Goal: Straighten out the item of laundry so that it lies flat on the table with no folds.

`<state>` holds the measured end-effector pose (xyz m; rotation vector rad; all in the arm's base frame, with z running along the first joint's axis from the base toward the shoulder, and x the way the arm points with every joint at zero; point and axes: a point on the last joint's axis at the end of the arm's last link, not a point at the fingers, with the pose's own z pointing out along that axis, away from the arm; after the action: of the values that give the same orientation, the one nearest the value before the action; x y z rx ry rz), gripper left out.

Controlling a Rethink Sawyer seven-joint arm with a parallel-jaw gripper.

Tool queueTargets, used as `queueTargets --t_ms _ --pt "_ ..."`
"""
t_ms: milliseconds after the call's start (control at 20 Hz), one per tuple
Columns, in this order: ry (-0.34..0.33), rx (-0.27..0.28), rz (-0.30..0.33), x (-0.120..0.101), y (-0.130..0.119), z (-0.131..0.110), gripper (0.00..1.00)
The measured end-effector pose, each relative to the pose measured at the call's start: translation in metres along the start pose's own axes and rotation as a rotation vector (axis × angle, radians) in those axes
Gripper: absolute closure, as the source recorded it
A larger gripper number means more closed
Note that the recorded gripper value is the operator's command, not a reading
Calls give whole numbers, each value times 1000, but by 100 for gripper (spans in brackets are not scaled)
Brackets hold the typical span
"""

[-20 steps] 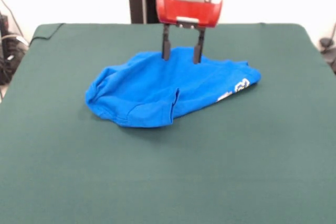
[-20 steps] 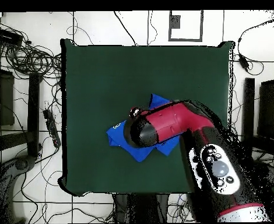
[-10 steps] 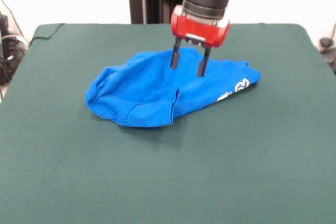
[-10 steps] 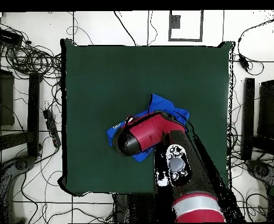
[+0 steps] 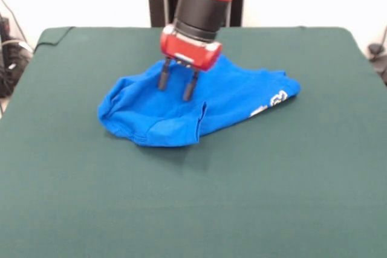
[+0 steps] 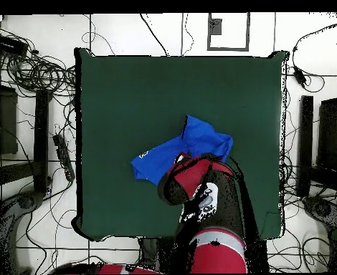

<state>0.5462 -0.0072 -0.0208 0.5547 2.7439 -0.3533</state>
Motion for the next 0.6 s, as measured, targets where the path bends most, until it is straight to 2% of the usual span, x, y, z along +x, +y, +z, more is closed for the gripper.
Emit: queueTargets --t_ms 350,600 --pt "-37 76 16 -16 -45 16 0" --pt "-49 92 49 -26 -53 17 0"
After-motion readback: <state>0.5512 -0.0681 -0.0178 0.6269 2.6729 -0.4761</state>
